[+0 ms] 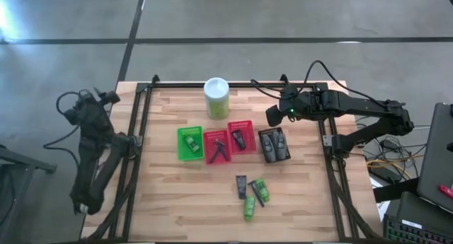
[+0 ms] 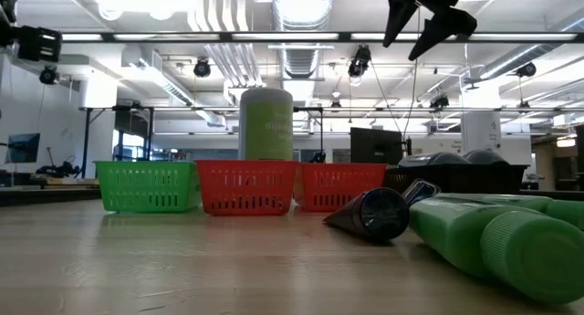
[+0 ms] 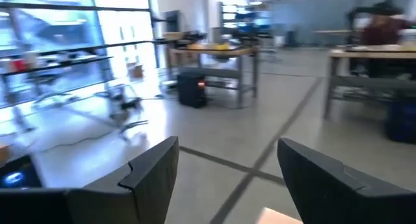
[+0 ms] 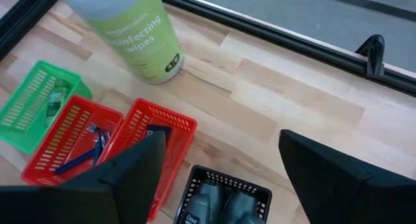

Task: Pick & Place Travel size toiletries
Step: Put the blue razor into the left orange bin

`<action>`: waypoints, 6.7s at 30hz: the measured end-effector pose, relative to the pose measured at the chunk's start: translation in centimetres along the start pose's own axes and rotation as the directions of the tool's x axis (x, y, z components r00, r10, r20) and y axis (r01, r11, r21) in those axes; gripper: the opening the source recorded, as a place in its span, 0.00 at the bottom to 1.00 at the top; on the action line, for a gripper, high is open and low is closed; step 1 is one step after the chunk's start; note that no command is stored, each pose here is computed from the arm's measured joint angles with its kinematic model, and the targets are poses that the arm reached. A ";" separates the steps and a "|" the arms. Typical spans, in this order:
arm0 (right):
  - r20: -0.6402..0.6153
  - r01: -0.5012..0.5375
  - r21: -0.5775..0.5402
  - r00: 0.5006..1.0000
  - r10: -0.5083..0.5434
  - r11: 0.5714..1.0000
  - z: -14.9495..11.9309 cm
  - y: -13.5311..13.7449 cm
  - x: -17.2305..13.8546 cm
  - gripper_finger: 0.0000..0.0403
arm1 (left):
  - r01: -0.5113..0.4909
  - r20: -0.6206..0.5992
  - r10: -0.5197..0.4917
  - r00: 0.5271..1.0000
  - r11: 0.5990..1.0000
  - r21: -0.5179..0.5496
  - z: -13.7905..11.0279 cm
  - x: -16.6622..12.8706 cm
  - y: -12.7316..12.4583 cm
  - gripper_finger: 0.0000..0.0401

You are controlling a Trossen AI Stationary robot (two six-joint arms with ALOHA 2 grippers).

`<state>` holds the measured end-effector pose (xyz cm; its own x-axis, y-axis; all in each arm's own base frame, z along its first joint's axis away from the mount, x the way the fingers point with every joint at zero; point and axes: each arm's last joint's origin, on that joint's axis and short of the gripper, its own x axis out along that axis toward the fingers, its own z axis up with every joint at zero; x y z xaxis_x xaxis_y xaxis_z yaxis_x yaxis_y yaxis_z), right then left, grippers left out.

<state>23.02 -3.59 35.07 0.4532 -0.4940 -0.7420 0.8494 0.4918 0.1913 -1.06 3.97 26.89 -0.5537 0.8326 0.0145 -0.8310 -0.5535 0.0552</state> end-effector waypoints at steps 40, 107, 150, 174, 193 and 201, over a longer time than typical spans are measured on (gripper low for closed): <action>-0.004 -0.062 0.065 0.998 0.062 0.996 0.9 0.3 -1.2 0.64 | 0.370 0.074 -0.362 0.929 0.909 -0.193 -9.4 3.6 -4.9 0.67; -0.824 0.109 -0.063 0.556 -0.113 0.992 -17.9 11.4 5.4 0.90 | 0.351 0.078 -0.376 0.923 0.744 -0.569 -9.4 3.6 -4.9 0.67; -0.569 -0.093 -0.202 0.822 -0.040 0.975 -12.5 6.6 -0.4 0.90 | 0.349 0.074 -0.376 0.924 0.746 -0.567 -9.4 3.6 -5.0 0.67; -0.608 -0.063 0.133 0.783 0.131 0.989 -14.4 8.3 1.5 0.76 | 0.349 0.073 -0.376 0.924 0.746 -0.567 -9.4 3.6 -5.0 0.67; -0.674 -0.080 0.059 0.732 0.099 0.995 -19.3 15.5 6.2 0.64 | 0.348 0.071 -0.376 0.924 0.747 -0.567 -9.4 3.7 -5.0 0.67; -0.698 0.010 0.079 0.714 0.048 0.997 -21.1 17.5 8.6 0.47 | 0.348 0.071 -0.376 0.924 0.747 -0.567 -9.4 3.7 -5.0 0.67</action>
<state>36.11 15.90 18.47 0.1753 0.1716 -0.9694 0.8726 0.4289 0.2337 0.53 9.60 17.28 -0.1949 0.9787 0.0638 -0.8439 -0.1342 -0.5194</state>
